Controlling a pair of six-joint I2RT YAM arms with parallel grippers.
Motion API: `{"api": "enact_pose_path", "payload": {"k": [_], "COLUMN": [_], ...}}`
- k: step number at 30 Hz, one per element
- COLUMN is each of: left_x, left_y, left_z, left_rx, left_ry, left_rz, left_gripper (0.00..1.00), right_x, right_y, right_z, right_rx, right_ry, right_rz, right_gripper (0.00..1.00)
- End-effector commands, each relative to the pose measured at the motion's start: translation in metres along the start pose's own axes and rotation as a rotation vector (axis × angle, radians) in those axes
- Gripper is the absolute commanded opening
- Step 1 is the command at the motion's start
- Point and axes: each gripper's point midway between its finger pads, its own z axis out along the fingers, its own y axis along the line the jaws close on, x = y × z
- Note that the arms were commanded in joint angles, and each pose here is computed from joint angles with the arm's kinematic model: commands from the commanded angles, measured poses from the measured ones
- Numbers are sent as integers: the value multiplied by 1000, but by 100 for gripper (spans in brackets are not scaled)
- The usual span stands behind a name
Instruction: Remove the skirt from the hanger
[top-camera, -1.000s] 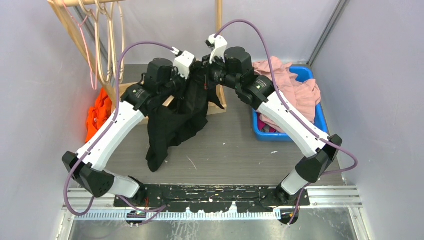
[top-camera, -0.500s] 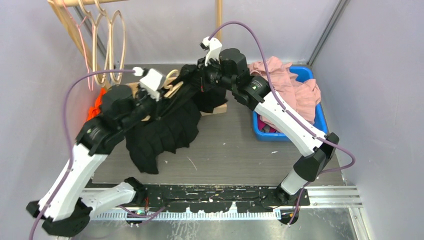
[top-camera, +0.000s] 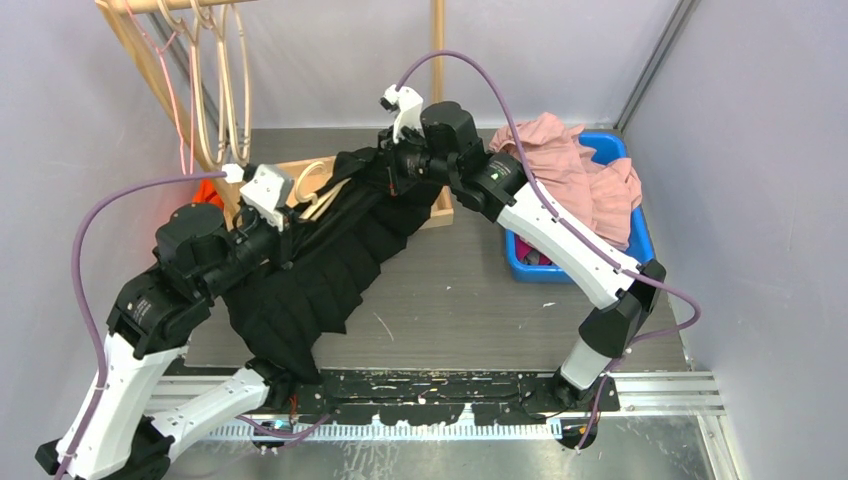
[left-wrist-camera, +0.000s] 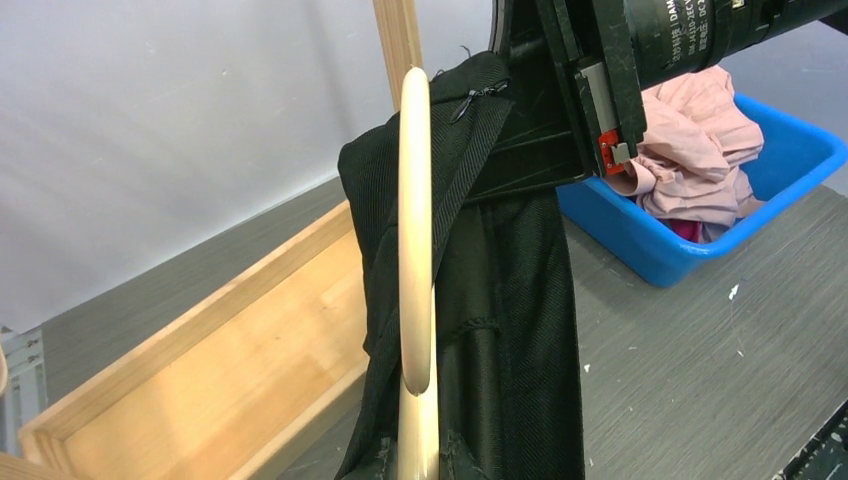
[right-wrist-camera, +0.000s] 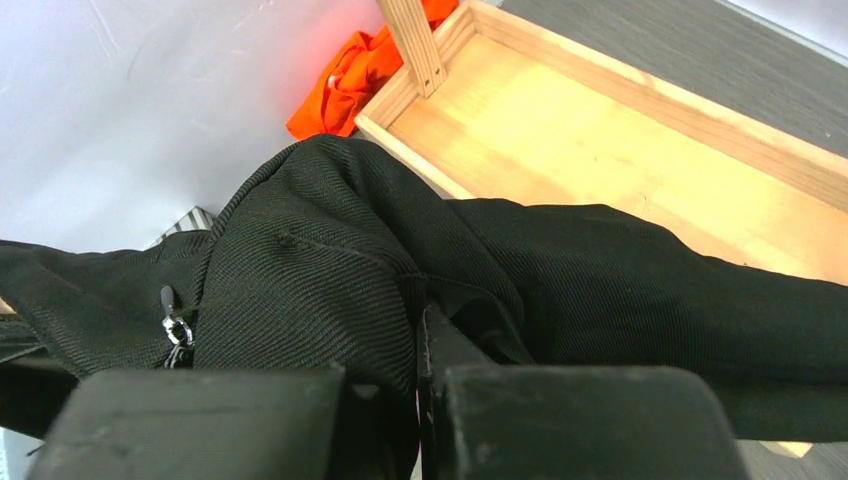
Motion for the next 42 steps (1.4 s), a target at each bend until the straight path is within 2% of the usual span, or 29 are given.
{"api": "enact_pose_path", "payload": {"k": [1,5,8,15,18,23,27,30,34,42], "left_x": [35,55,47,0,-25,-56,-63,-72,-87,-126], "left_y": [-11,-2,-3,-2,-2,-20,-39,-39,-30,-12], "left_z": [-16,-1,5,0,-10,-32,-47,-50,-38,14], "left_rx": [60,10,15,-3,-4,99,203,200,142,30], "left_ry": [124,176,84,-281,-391,-502,-533,-584,-654,-789], "left_rz": [19,40,55,106,140,209,244,248,234,164], "left_gripper": [0,0,0,0,0,0,0,0,0,0], "right_x": [-54,-61,-67,-76,-73,-71,-71,-73,-78,-89], "right_y": [-33,-31,-29,-25,-26,-29,-34,-34,-25,6], "right_z": [-14,-21,-29,-36,-34,-28,-26,-26,-27,-28], "right_rx": [143,148,153,152,154,162,186,186,150,1], "right_ry": [-169,-182,-200,-217,-203,-183,-175,-178,-186,-203], "right_rz": [-49,-60,-71,-77,-76,-80,-92,-92,-75,-21], "right_gripper": [6,6,6,7,7,7,7,7,7,7]}}
